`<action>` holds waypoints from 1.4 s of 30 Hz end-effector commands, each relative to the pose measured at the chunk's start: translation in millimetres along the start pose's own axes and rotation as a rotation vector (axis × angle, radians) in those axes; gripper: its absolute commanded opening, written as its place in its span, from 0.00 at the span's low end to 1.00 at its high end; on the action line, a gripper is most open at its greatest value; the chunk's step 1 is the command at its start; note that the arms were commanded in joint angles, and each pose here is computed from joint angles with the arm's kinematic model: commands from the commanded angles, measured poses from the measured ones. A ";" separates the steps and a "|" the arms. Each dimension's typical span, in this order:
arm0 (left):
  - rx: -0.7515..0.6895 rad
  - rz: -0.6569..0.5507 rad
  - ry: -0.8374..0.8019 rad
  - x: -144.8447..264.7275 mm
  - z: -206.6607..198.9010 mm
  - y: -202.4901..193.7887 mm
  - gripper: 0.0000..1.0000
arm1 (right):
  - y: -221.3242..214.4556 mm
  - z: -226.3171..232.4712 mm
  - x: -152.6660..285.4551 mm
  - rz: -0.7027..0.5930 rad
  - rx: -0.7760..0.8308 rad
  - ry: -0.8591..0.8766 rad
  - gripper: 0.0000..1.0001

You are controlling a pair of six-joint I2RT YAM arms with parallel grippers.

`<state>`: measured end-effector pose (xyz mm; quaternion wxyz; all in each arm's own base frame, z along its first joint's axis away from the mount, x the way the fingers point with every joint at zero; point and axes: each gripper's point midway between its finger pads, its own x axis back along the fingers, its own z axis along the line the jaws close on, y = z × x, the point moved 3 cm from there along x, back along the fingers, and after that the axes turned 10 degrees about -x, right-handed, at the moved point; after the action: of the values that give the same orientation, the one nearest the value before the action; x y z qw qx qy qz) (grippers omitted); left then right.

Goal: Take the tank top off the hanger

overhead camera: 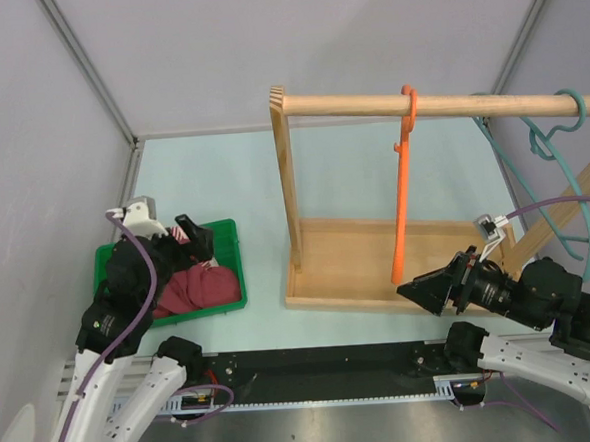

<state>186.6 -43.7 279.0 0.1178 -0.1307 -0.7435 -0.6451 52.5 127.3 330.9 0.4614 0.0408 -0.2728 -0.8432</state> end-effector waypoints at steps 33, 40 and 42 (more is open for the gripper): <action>0.243 0.116 -0.995 25.8 -144.0 -83.0 0.99 | -18.7 -95.7 -121.4 -0.397 -0.172 0.106 1.00; 0.289 0.101 -1.004 20.2 -143.2 -96.2 0.99 | -23.0 -152.3 -134.7 -0.510 -0.207 0.005 1.00; 0.303 0.107 -1.009 20.1 -142.4 -101.8 0.99 | -27.8 -161.4 -135.8 -0.495 -0.218 0.013 1.00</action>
<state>134.3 -195.3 203.1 -0.1791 -0.4554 -0.7743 -0.4013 147.8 188.6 145.6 0.2936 0.0246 -0.2187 -0.9302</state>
